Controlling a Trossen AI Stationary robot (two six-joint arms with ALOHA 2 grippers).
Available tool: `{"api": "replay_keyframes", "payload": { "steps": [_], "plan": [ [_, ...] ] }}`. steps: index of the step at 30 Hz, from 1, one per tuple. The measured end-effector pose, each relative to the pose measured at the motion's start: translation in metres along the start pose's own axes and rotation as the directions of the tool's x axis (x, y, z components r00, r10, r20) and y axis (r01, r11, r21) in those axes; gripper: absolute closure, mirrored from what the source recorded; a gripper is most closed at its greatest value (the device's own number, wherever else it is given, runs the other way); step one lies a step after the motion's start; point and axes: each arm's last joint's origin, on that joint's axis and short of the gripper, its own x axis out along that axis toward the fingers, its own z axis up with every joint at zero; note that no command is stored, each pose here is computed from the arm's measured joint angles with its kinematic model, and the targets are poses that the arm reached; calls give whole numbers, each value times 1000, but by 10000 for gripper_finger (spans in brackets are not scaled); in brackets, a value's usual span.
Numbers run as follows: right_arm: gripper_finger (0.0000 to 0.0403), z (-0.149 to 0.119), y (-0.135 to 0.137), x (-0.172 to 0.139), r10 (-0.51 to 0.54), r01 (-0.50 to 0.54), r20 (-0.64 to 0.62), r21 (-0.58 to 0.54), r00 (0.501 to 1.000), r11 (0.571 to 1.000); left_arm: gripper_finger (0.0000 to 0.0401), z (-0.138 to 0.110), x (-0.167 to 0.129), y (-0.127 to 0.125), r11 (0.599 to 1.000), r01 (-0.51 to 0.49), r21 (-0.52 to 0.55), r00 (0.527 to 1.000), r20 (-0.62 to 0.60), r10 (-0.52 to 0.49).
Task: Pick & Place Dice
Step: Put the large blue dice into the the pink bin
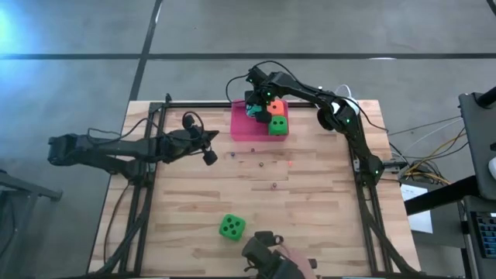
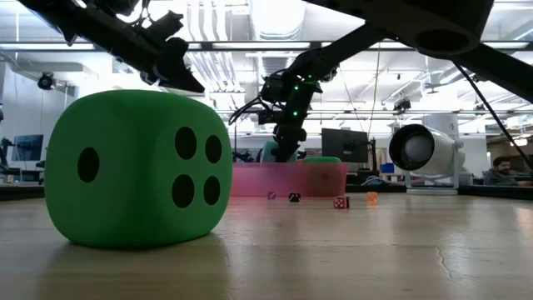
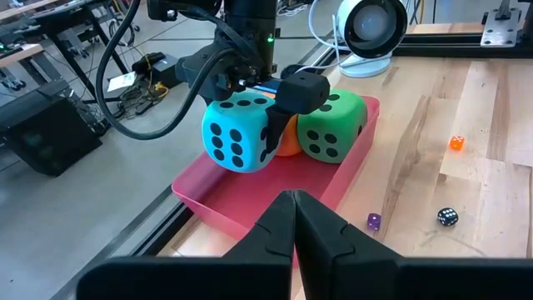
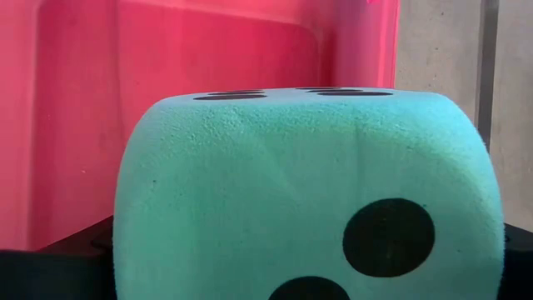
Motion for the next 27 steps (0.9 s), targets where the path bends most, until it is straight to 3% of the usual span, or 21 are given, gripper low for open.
{"api": "replay_keyframes", "payload": {
  "steps": [27],
  "plan": [
    [34,-1,1,0,7,-7,-11,-1,1000,1000,393,0,0,0,1000,2,0,1000,0,-2]
  ]
}}
